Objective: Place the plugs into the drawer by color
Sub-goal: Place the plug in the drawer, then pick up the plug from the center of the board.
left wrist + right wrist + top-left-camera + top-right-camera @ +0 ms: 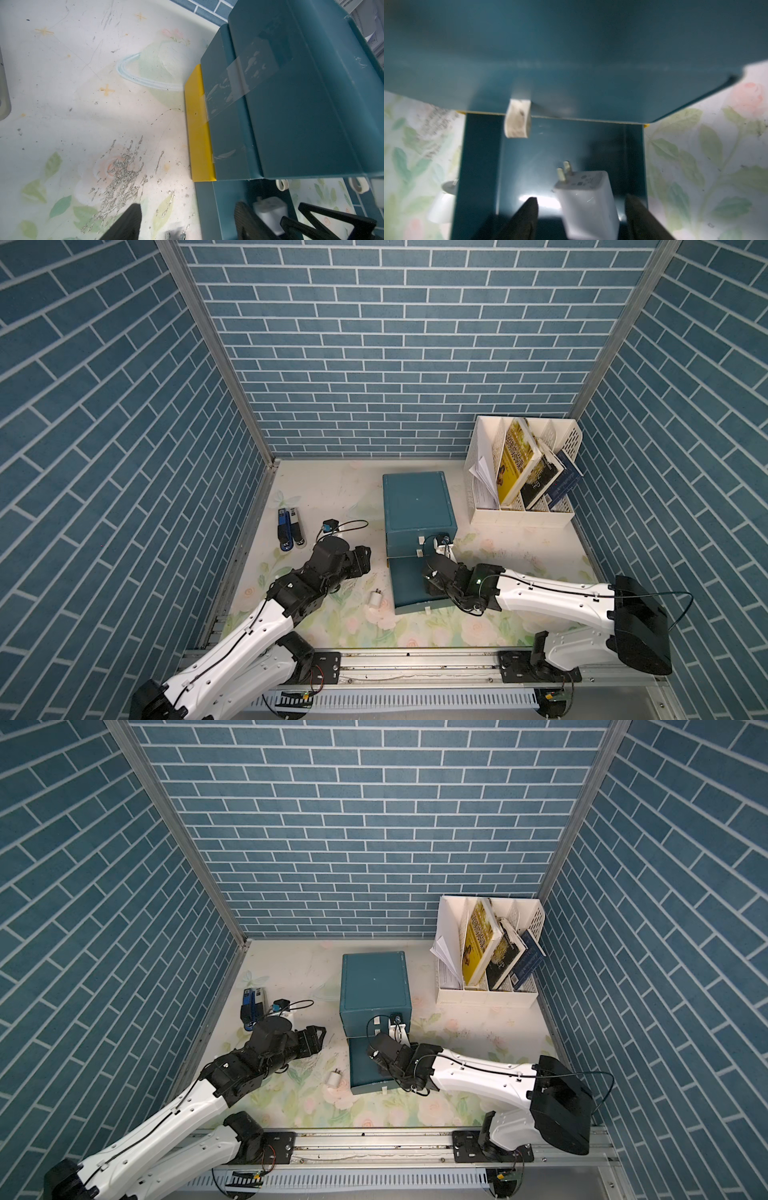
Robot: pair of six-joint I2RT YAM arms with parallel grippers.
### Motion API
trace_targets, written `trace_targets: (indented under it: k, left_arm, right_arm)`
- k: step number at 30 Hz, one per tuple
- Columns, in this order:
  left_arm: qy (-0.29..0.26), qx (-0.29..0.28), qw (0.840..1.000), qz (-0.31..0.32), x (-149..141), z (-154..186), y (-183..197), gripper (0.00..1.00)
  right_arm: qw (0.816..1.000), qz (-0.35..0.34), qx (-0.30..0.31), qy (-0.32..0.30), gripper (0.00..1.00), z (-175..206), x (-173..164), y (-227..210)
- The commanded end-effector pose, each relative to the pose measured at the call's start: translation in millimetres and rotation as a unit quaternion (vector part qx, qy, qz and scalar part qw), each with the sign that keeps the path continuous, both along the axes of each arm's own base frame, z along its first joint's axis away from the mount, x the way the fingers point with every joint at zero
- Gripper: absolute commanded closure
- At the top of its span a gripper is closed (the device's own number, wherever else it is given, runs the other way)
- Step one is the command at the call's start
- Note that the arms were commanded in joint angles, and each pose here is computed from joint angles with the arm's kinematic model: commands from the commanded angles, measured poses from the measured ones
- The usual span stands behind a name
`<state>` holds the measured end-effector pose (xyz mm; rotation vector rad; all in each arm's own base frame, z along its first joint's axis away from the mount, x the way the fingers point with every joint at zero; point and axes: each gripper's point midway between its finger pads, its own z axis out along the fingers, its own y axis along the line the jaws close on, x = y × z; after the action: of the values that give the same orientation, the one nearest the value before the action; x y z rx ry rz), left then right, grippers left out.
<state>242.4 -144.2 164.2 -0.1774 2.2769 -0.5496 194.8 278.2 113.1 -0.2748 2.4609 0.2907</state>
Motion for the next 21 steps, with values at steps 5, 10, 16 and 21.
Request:
trace_targets:
  k: [5,10,16,21]
  left_arm:
    - [0.007,0.006,1.0,0.009,-5.1,-9.0,6.9,0.23]
    - [0.013,-0.005,1.0,0.022,-10.7,-17.0,7.6,0.25]
    - [0.001,-0.016,0.999,0.031,-27.1,-20.1,-11.5,0.25]
    - [0.002,0.008,0.999,0.04,-43.9,-35.1,-20.3,0.25]
  right_arm:
    - [0.999,-0.018,0.006,-0.044,0.0,41.5,10.1,-7.2]
    - [0.995,-0.046,0.046,-0.071,0.0,63.1,10.0,-26.1]
    - [0.99,-0.091,0.08,-0.066,0.0,67.4,23.7,-57.2]
    - [0.987,-0.117,0.069,-0.086,0.0,83.5,37.5,-74.2]
